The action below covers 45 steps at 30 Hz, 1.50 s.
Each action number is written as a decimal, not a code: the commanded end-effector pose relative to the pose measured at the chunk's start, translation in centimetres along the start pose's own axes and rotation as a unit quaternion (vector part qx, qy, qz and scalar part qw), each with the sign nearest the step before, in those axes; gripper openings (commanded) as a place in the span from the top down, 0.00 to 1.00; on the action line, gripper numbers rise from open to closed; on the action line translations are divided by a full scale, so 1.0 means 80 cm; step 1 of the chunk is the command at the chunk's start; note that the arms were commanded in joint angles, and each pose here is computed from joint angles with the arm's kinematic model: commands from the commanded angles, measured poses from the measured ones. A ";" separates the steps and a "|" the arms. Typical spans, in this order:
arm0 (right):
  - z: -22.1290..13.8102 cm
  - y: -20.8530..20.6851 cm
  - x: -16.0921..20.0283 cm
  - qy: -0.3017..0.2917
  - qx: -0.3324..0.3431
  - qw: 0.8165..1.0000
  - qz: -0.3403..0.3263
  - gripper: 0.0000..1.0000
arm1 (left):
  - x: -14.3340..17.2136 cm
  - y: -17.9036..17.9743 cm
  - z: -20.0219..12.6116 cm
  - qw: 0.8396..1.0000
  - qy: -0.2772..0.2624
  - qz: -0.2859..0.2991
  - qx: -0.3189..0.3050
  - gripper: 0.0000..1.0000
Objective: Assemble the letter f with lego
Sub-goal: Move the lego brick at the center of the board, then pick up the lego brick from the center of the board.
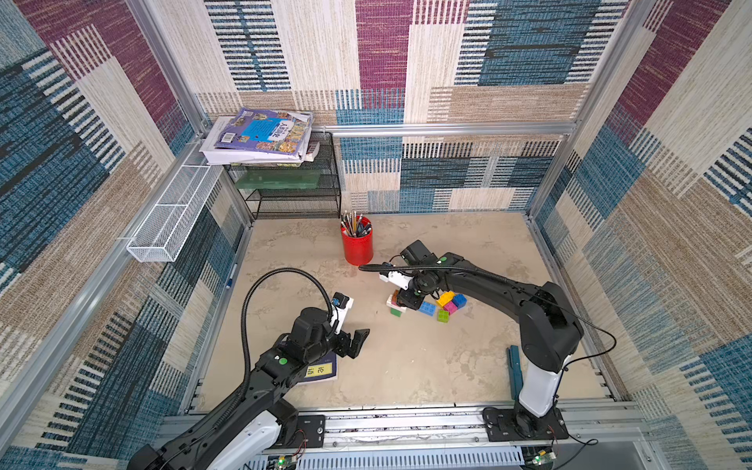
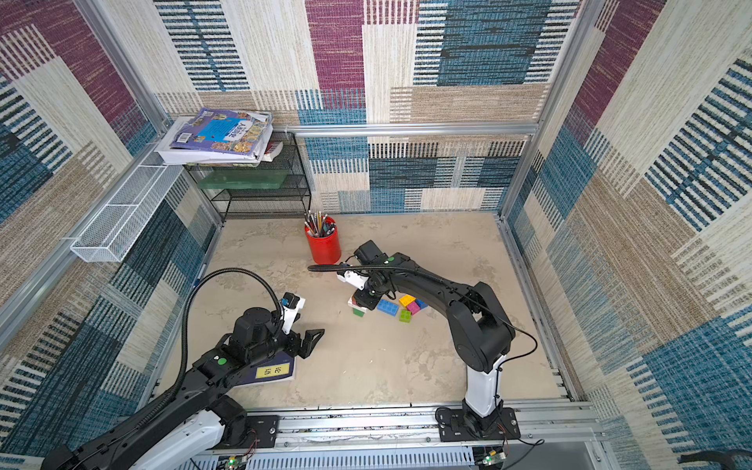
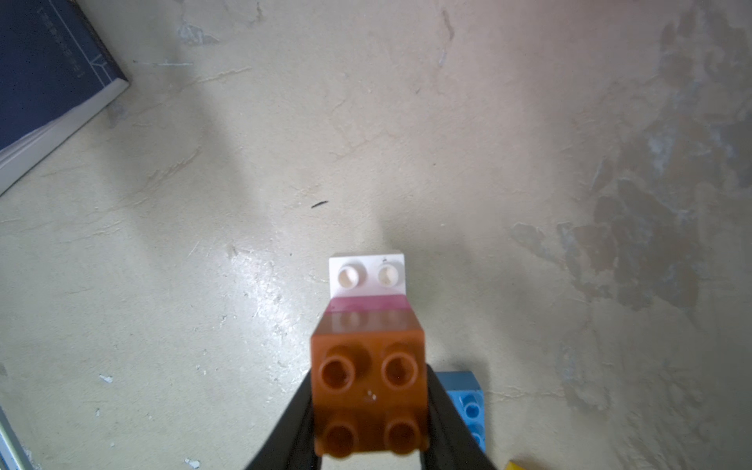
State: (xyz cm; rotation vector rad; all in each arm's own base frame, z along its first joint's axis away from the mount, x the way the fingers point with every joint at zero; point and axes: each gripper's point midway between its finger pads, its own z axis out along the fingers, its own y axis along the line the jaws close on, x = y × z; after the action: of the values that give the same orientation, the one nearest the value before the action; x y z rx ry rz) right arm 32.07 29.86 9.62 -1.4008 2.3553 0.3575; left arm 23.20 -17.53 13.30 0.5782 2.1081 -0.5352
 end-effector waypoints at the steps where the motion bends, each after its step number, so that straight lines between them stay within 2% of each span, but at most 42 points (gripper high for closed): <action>1: -0.001 -0.005 -0.007 -0.009 0.014 1.000 -0.001 0.61 | -0.006 -0.005 -0.001 1.000 -0.006 0.001 0.010 0.01; 11: -0.008 -0.003 -0.011 -0.017 0.016 1.000 -0.002 0.48 | -0.006 -0.005 -0.001 1.000 -0.007 0.001 0.011 0.01; 18: -0.053 -0.001 -0.027 -0.062 0.022 0.998 0.007 0.45 | -0.006 -0.005 -0.001 1.000 -0.007 0.001 0.010 0.01; 25: -0.079 -0.041 0.010 -0.073 0.071 0.992 0.073 0.40 | -0.006 -0.005 -0.001 1.000 -0.008 0.001 0.010 0.01; 34: -0.028 -0.063 0.050 -0.020 0.061 0.991 0.118 0.37 | -0.006 -0.005 -0.002 1.000 -0.008 0.001 0.011 0.01; 45: 0.007 -0.072 0.067 0.009 0.041 0.990 0.138 0.37 | -0.008 -0.006 -0.005 1.000 -0.015 0.002 0.011 0.01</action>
State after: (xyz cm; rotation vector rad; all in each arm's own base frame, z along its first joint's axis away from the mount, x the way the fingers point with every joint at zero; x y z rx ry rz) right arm 34.41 22.57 6.57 -1.0568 2.5680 0.2908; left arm 23.09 -17.52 13.91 0.5760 2.0847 -0.5434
